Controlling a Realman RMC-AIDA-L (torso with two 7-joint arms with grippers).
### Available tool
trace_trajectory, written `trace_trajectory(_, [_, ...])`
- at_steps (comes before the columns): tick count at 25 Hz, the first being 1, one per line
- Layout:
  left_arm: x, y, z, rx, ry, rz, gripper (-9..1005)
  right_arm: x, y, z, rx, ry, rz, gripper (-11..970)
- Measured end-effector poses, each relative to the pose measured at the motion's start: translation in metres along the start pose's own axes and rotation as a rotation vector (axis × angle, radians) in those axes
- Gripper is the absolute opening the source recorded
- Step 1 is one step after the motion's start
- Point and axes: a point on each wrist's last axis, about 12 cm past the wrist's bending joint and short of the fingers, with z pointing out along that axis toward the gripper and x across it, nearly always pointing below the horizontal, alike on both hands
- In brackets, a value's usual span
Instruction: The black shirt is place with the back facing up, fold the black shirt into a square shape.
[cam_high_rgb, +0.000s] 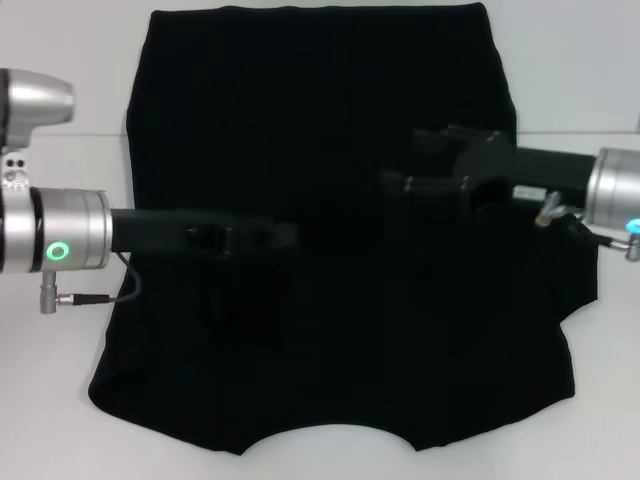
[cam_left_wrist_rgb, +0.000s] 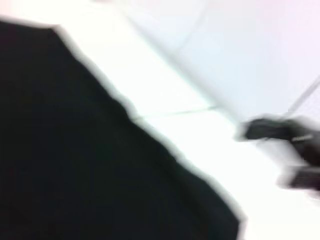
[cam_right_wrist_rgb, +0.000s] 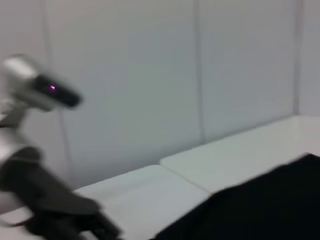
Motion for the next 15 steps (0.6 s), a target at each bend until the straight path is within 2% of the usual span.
trace_trajectory(5, [0.011,-0.009,-0.009,0.169,-0.142,0.059,500,-0.008,-0.028,-0.02,0.13,0.059,0.223,884])
trace_trajectory(10, [0.03,-0.007,-0.017,0.163,-0.191,0.162,669,-0.007,-0.053,-0.049,0.289,0.201,0.447,884])
trace_trajectory(15, [0.05,-0.007,-0.017,0.149,-0.198,0.269,829,0.002,-0.06,-0.074,0.391,0.287,0.595,885])
